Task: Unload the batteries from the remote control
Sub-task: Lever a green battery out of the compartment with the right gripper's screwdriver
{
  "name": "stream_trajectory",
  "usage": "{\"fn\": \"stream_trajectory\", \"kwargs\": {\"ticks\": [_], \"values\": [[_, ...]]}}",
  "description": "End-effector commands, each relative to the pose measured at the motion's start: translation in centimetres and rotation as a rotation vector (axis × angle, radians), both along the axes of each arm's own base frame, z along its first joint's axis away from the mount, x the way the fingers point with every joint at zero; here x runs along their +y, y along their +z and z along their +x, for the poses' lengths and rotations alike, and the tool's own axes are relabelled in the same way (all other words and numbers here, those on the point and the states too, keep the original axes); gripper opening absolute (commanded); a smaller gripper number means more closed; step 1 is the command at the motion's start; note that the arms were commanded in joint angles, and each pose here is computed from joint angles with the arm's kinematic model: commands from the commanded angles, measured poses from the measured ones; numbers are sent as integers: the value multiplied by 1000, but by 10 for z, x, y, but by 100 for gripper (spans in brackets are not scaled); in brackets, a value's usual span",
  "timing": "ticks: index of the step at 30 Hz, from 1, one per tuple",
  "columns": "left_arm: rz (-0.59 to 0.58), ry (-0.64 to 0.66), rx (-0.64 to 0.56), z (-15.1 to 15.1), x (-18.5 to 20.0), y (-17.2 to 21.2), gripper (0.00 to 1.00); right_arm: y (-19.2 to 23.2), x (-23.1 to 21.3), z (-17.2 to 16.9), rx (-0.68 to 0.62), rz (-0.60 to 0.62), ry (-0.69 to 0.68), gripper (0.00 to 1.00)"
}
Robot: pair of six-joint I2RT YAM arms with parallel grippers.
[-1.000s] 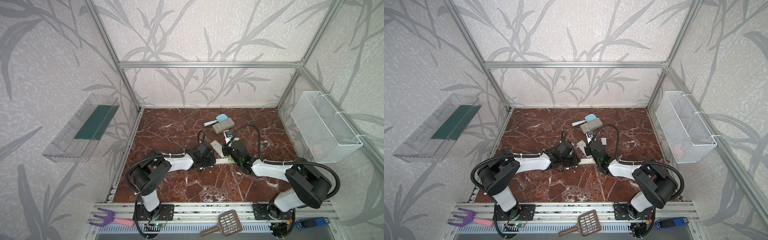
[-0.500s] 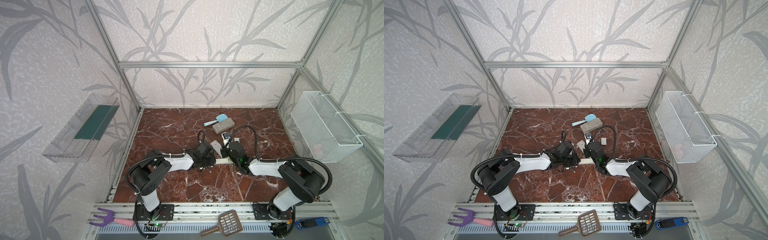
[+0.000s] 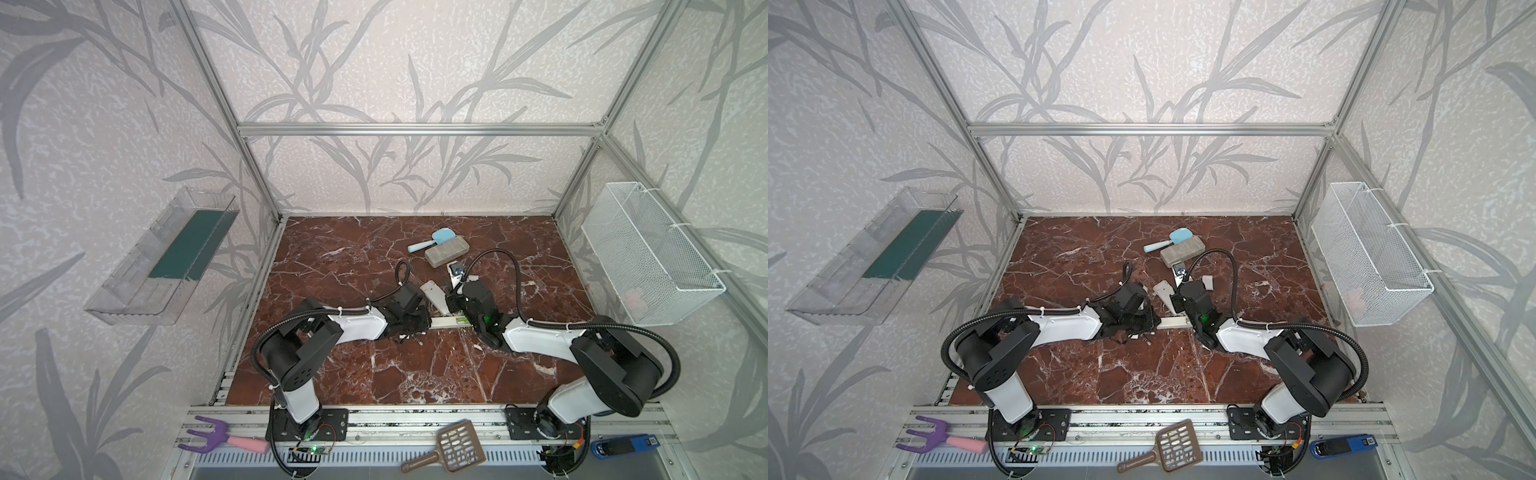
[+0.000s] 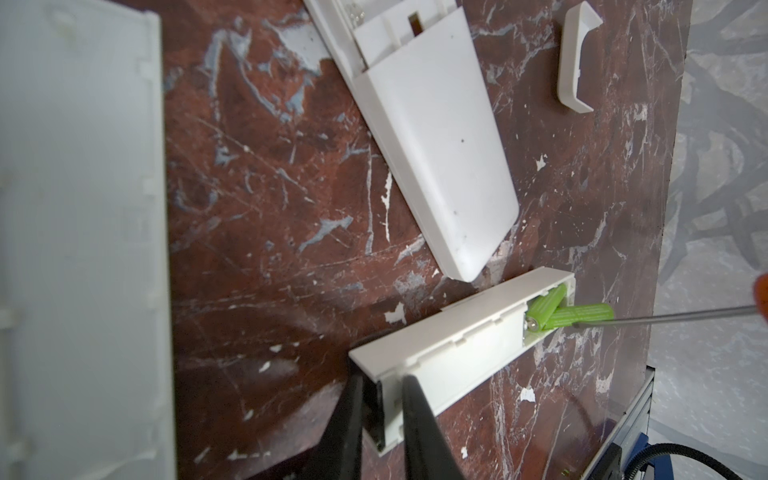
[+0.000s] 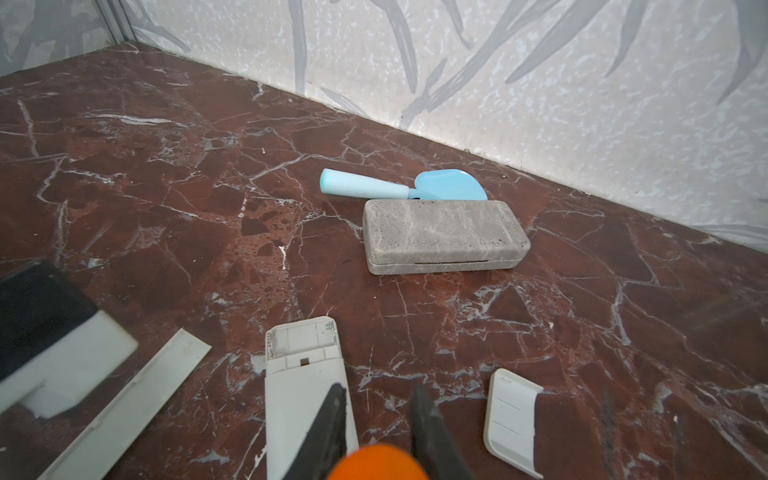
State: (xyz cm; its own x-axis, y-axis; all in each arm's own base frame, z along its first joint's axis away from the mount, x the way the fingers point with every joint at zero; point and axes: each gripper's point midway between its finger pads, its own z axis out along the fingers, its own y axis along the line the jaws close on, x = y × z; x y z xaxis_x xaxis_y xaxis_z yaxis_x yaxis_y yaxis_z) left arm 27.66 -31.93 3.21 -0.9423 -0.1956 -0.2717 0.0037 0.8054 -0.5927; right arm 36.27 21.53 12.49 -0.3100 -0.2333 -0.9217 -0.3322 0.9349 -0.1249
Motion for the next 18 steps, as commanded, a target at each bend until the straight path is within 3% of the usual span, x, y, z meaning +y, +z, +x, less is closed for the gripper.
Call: {"fn": "stream_trajectory", "kwargs": {"ticks": [1,18], "values": [[120,7,99,-20,27,-37,20,2,-13,0,-7,-16,-33,0],[122,9,100,-21,28,-37,20,21,12,-8,-17,40,67,0]]}}
